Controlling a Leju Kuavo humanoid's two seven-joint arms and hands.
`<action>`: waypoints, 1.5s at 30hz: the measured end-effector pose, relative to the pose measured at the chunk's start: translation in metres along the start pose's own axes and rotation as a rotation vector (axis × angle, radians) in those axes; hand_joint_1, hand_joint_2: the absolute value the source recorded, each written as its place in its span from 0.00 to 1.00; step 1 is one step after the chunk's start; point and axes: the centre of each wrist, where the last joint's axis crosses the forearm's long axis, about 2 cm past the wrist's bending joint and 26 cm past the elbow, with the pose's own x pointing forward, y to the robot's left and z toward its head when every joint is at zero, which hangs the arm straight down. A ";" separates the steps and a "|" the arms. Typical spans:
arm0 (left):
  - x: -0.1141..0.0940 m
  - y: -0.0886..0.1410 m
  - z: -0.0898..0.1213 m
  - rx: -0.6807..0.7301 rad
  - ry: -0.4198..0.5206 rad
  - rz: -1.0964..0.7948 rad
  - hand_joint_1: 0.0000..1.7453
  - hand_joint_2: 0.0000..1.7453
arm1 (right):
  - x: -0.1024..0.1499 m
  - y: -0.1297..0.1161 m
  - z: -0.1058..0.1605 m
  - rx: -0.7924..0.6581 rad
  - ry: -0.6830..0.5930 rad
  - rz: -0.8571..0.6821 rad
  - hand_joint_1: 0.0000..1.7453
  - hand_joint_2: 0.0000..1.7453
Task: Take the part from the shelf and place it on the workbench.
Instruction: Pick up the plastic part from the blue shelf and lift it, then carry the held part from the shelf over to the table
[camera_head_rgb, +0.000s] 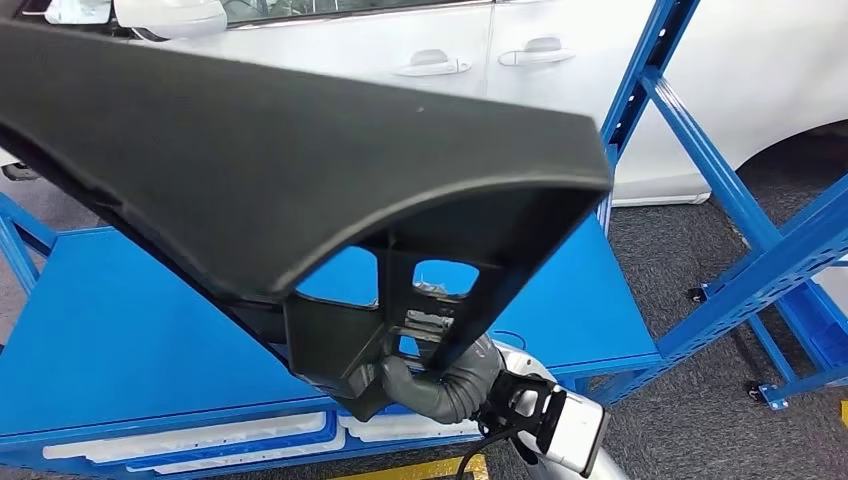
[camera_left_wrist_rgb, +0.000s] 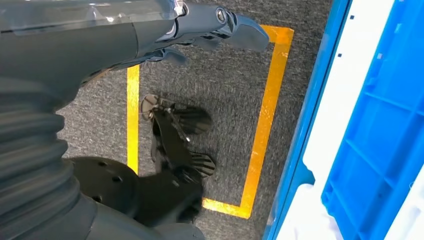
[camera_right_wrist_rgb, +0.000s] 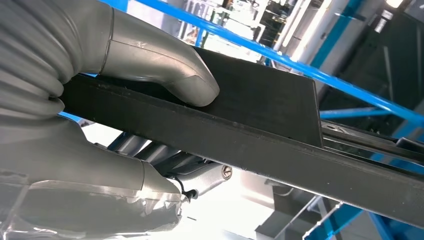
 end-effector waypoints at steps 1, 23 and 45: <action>0.001 0.001 -0.001 0.004 0.002 -0.004 0.00 1.00 | 0.000 0.002 0.000 0.003 0.001 0.001 1.00 1.00; -0.004 0.014 0.002 0.076 0.158 -0.065 0.00 1.00 | 0.009 -0.010 0.016 0.073 0.019 -0.083 1.00 1.00; 0.001 0.019 -0.001 0.076 0.153 -0.081 0.00 1.00 | 0.036 -0.011 0.017 0.077 -0.041 -0.075 1.00 1.00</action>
